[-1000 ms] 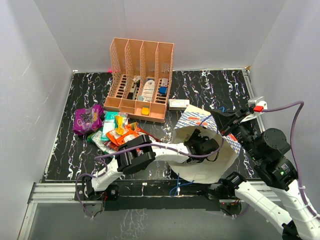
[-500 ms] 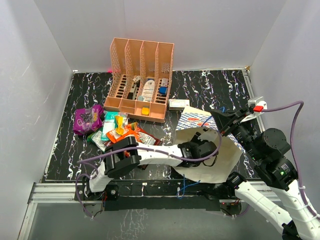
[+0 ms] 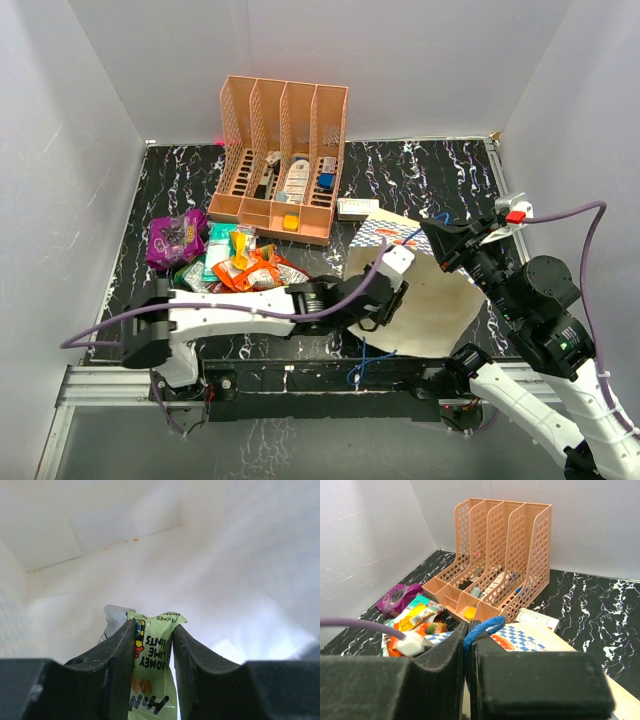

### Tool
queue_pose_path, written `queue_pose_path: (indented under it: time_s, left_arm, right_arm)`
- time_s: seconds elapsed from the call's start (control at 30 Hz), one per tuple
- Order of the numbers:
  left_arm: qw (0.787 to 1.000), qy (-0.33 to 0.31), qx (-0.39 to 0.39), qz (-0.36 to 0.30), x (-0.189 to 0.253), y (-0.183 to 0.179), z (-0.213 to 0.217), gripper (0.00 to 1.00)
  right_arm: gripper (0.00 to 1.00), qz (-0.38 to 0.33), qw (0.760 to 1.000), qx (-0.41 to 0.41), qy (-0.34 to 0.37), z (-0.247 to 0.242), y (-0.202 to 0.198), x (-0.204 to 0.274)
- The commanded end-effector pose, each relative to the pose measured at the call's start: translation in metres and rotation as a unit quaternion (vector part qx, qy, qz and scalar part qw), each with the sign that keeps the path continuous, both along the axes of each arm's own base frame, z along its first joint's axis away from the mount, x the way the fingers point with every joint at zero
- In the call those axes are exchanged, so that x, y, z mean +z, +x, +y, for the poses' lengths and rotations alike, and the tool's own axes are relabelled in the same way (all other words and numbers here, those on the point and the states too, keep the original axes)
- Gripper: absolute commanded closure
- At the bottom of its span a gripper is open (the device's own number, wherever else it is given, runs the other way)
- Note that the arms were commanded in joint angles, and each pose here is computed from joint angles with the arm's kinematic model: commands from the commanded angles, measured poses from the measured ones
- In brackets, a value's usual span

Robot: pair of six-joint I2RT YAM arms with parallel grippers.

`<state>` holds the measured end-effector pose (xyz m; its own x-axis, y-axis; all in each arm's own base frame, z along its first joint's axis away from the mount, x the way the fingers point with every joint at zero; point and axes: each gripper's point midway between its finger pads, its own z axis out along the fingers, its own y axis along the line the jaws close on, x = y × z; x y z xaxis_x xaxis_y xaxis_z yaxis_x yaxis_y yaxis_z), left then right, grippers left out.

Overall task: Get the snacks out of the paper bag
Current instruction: Take out the snack from the paper bag, then place the snack at the center of the board.

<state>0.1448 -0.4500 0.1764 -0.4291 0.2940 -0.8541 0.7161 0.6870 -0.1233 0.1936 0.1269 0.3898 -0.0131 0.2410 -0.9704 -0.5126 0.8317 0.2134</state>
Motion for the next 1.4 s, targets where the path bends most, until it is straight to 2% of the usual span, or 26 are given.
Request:
queue_pose_path:
  time_s: [0.0,0.17,0.23,0.33,0.47,0.57,0.63,0.73,0.8,1.0,1.17,1.37]
  left_arm:
    - [0.989,-0.088,-0.121,0.020,0.061,-0.043,0.008,1.00]
    - [0.961,-0.157,-0.228,0.012,0.121,-0.085,0.041,1.00]
    - [0.955,-0.179,-0.235,0.001,0.142,-0.090,0.058,1.00]
    - [0.958,-0.188,-0.214,-0.023,0.166,-0.084,0.084,1.00]
    - [0.973,-0.166,-0.139,-0.074,0.193,-0.058,0.126,1.00]
    - [0.983,-0.140,-0.026,-0.115,0.211,-0.022,0.167,1.00]
    - [0.981,-0.116,0.062,-0.144,0.216,0.002,0.198,1.00]
    - [0.957,-0.043,0.209,-0.196,0.207,0.036,0.250,1.00]
    - [0.941,-0.014,0.268,-0.205,0.196,0.043,0.271,1.00]
    - [0.932,-0.015,0.304,-0.194,0.164,0.057,0.289,1.00]
    - [0.926,0.034,0.337,-0.165,0.138,0.086,0.309,1.00]
    - [0.914,0.103,0.376,-0.116,0.094,0.151,0.338,1.00]
  right_arm:
    - [0.93,-0.026,1.000,0.001,0.016,-0.001,-0.003,0.021]
    - [0.93,-0.027,1.000,-0.002,0.011,-0.001,-0.001,0.018]
    - [0.93,-0.027,1.000,-0.001,0.011,0.000,0.000,0.017]
    - [0.93,-0.027,1.000,0.001,0.010,0.001,0.001,0.017]
    - [0.93,-0.027,1.000,0.000,0.008,0.000,0.001,0.015]
    - [0.93,-0.026,1.000,-0.004,0.007,-0.001,0.001,0.013]
    - [0.93,-0.026,1.000,-0.005,0.007,-0.002,0.001,0.013]
    - [0.93,-0.022,1.000,-0.004,0.007,0.000,0.003,0.010]
    - [0.93,-0.021,1.000,-0.002,0.006,0.001,0.003,0.009]
    - [0.93,-0.021,1.000,0.001,0.005,0.004,0.005,0.009]
    - [0.93,-0.018,1.000,0.011,0.006,0.008,0.005,0.010]
    - [0.93,-0.020,1.000,0.014,0.016,0.007,0.001,0.014]
